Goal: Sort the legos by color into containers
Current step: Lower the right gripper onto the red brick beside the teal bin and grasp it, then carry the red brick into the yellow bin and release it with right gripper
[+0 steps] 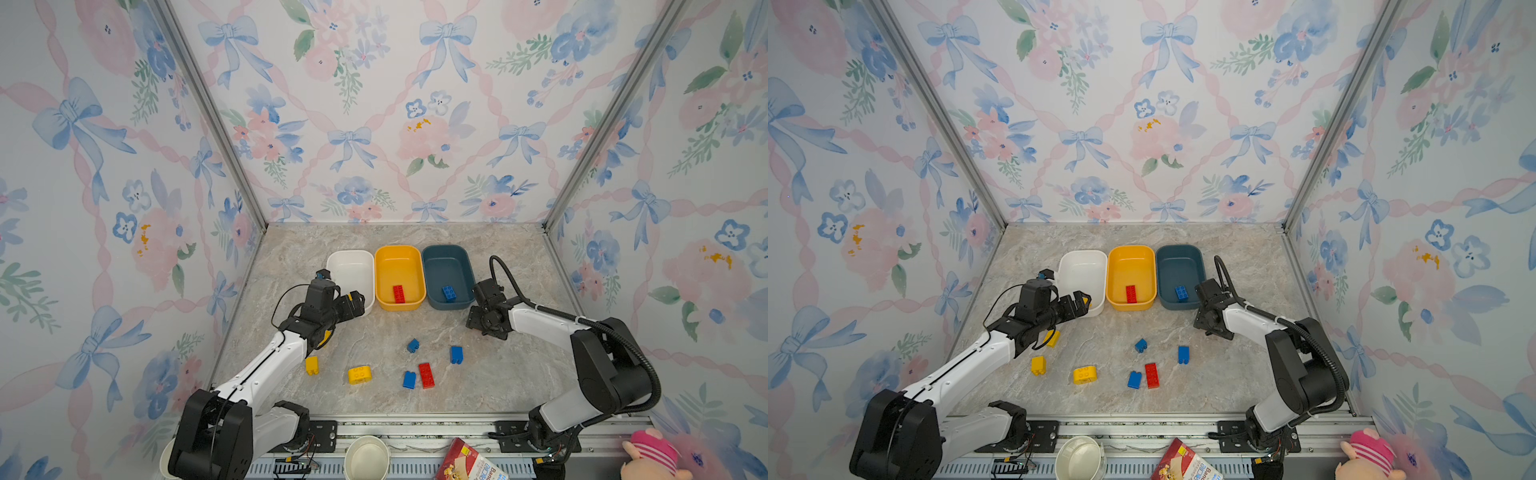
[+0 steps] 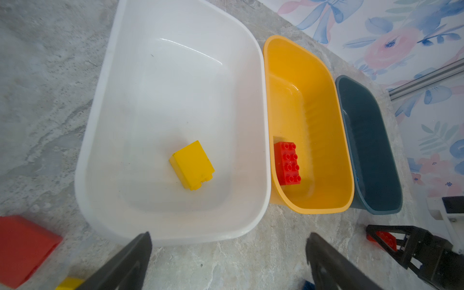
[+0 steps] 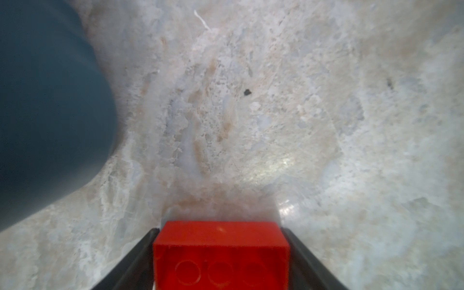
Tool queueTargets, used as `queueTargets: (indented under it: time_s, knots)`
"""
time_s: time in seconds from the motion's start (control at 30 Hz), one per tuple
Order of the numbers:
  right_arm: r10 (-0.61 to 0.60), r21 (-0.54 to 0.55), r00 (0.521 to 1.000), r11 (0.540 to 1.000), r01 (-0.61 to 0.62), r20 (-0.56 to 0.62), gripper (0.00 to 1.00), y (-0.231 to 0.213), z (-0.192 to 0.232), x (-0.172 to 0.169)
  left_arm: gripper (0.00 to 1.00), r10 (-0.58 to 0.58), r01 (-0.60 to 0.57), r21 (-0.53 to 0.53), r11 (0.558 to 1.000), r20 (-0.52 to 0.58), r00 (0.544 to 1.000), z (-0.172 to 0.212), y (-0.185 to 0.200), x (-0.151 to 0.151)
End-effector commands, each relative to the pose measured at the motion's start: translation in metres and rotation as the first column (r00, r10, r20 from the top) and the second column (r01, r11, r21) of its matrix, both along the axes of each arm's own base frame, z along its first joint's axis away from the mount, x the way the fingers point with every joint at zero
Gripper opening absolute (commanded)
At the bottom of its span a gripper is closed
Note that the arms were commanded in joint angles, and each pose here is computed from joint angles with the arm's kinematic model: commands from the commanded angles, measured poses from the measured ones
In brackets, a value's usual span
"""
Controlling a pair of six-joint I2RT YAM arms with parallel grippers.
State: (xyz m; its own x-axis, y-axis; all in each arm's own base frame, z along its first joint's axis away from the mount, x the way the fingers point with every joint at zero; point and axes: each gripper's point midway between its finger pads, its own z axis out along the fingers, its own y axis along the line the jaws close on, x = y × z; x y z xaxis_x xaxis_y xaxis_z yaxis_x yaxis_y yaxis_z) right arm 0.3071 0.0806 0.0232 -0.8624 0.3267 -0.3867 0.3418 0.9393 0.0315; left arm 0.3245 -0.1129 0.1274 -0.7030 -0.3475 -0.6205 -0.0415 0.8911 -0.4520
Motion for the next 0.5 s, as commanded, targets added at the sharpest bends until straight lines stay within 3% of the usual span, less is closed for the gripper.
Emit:
queueTargets:
  time_s: [0.0,0.47]
  knots:
    - [-0.017,-0.010,1.000,1.000,0.016,-0.015,0.74,-0.006,-0.007,-0.005,0.98,-0.001,0.001,-0.013,1.000,0.033,0.999,0.011,0.000,0.003]
    - [0.001,-0.020,1.000,1.000,-0.001,0.000,0.63,-0.008,0.006,-0.009,0.98,0.003,-0.003,-0.012,1.000,0.025,1.000,0.007,0.002,-0.001]
